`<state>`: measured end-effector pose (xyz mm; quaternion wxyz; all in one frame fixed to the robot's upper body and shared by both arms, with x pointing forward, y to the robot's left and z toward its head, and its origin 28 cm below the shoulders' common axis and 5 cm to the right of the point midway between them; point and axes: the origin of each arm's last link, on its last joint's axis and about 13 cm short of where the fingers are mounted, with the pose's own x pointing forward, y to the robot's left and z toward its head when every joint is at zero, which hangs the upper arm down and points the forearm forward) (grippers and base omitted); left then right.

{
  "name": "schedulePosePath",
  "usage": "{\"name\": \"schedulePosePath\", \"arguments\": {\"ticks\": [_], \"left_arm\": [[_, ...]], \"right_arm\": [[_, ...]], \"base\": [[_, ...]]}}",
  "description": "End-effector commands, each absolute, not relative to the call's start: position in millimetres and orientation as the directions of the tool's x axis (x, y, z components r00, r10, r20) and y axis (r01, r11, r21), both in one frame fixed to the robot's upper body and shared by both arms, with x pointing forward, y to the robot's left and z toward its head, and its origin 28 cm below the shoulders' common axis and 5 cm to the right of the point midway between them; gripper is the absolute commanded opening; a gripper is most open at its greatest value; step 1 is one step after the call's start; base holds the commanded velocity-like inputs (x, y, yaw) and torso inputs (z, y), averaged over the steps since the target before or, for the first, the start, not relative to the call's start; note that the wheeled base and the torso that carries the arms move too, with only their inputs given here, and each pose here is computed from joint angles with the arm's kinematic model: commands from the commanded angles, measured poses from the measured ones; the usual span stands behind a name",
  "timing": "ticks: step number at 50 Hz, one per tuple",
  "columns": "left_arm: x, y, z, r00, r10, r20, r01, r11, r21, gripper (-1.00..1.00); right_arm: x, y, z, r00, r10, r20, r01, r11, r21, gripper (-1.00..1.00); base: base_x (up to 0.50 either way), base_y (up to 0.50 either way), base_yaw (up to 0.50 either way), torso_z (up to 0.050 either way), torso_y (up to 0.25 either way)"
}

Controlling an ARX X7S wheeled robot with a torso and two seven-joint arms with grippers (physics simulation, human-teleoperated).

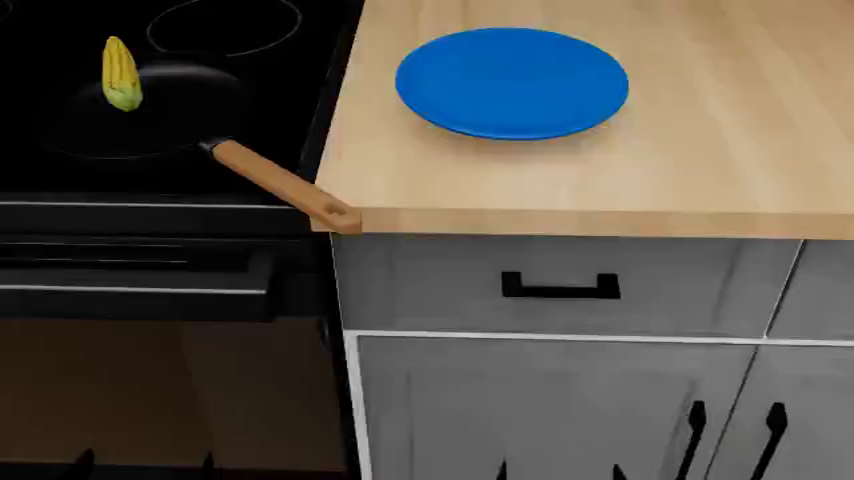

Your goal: Pick the corn from the pan and place it on the plate.

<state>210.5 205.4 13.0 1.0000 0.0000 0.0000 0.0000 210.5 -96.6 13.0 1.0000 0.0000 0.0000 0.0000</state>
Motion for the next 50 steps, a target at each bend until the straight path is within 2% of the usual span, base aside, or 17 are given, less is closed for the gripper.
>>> {"name": "schedulePosePath", "arguments": {"ticks": [1,20,24,25,26,41,44,47,50], "left_arm": [[211.2,205.2,13.0,1.000,0.000,0.000,0.000,1.000,0.000,1.00],[209.4,204.6,12.4,1.000,0.001,-0.006,-0.001,1.000,0.003,1.00],[212.1,206.3,25.4,1.000,0.002,0.027,-0.002,1.000,0.011,1.00],[227.4,218.5,29.5,0.978,0.180,0.110,-0.195,0.970,0.143,1.00],[208.7,203.7,12.9,1.000,-0.021,0.015,0.021,1.000,-0.014,1.00],[207.3,203.9,14.5,0.999,-0.034,0.015,0.034,0.999,-0.021,1.00],[210.3,207.0,31.5,0.998,-0.030,0.048,0.031,0.999,-0.010,1.00],[216.6,214.5,70.2,0.989,-0.011,0.149,0.006,1.000,0.030,1.00],[219.5,222.1,125.6,0.953,-0.013,0.304,-0.012,0.997,0.079,1.00]], "right_arm": [[210.5,-96.3,13.0,1.000,0.000,0.000,0.000,1.000,0.000,1.00],[210.7,-98.2,6.9,1.000,0.003,-0.026,-0.003,1.000,-0.006,1.00],[210.4,-104.3,15.2,0.999,-0.034,-0.008,0.034,0.999,-0.019,1.00],[242.8,-117.1,47.0,0.966,-0.255,-0.047,0.250,0.964,-0.091,1.00],[210.5,-95.3,11.5,1.000,0.003,-0.001,-0.003,1.000,0.009,1.00],[208.9,-93.4,13.5,1.000,0.024,-0.004,-0.023,1.000,0.006,1.00],[211.4,-95.4,27.7,0.998,0.011,0.057,-0.009,0.999,-0.034,1.00],[220.1,-98.0,60.1,0.984,-0.055,0.168,0.052,0.998,0.023,1.00],[220.6,-98.4,119.4,0.938,-0.045,0.344,0.063,0.997,-0.044,1.00]], "base": [[0.00,0.00,0.00,0.000,0.000],[0.00,0.00,0.00,0.000,0.000],[0.00,0.00,0.00,0.000,0.000],[0.00,0.00,0.00,0.000,0.000],[0.00,0.00,0.00,0.000,0.000],[0.00,0.00,0.00,0.000,0.000],[0.00,0.00,0.00,0.000,0.000],[0.00,0.00,0.00,0.000,0.000],[0.00,0.00,0.00,0.000,0.000]]}}
